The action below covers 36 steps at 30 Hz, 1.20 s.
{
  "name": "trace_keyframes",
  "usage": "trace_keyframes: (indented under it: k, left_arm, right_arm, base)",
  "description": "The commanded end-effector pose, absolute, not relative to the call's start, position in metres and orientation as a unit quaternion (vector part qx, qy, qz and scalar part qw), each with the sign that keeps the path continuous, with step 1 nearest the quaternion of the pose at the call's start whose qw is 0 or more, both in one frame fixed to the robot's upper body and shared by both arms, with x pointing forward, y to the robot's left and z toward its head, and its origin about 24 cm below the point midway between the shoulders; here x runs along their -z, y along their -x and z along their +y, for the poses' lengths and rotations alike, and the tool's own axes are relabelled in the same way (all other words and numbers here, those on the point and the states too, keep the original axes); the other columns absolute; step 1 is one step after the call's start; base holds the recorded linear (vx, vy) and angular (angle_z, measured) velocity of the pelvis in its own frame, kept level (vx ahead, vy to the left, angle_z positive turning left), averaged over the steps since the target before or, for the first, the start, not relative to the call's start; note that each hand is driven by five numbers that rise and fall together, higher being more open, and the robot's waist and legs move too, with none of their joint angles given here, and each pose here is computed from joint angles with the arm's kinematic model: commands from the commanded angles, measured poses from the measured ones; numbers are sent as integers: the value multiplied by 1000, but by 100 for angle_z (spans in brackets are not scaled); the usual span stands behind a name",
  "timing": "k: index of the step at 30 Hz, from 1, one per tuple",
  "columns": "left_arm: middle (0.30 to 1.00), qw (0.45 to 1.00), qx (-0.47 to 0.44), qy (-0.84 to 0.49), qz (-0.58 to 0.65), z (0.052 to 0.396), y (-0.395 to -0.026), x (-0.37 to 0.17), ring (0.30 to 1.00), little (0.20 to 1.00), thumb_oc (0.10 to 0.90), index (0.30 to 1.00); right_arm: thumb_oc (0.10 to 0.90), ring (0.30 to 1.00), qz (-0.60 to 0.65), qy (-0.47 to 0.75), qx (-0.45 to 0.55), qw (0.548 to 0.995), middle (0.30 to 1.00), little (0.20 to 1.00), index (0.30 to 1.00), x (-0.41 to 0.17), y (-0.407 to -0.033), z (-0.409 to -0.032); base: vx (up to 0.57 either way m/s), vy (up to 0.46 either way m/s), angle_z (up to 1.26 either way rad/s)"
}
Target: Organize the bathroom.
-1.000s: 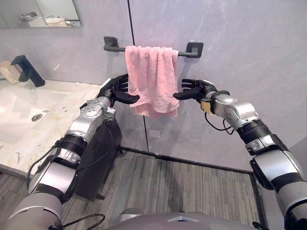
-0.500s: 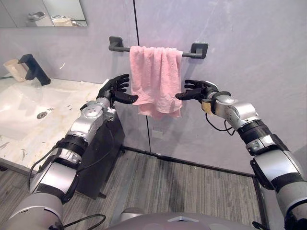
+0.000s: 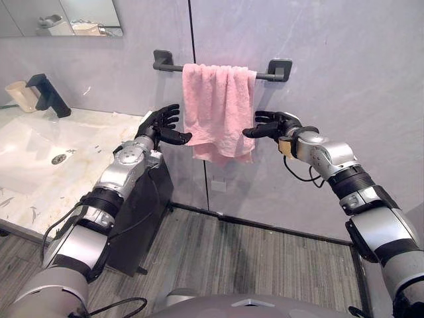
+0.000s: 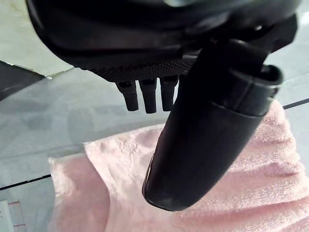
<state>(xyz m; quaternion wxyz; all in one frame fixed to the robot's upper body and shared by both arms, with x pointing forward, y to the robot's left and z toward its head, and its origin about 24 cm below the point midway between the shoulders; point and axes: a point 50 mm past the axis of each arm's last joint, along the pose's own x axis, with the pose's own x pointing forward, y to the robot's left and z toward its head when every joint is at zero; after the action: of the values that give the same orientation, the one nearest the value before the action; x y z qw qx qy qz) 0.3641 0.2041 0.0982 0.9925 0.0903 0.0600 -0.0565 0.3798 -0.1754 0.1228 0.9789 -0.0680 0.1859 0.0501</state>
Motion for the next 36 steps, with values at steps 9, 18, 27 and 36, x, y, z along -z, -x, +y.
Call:
trace_keyframes:
  k: [9,18,27,36]
  left_arm:
    - [900,993,66,-98,14,193,-375,-122,900,900,800,900]
    - [900,993,63,-93,46,197,-370,-105,900,900,800,900]
    - [900,992,52,-92,64,196,-368,-91,900,900,800,900]
    - [900,993,19,-100,64,208,-366,-91,900,900,800,900]
  right_arm:
    - [800,900,128,32,-82,988,900,900,900,-154,-390,-170]
    - [800,900,160,34,-113,980,900,900,900,-136,-385,-162]
    - [800,900,168,50,-123,977,900,900,900,-132,-383,-158]
    - [800,900,165,58,-117,978,900,900,900,-128,-381,-159]
  base:
    - [31,22,0]
    - [49,4,-1]
    - [16,-4,-1]
    - [0,0,0]
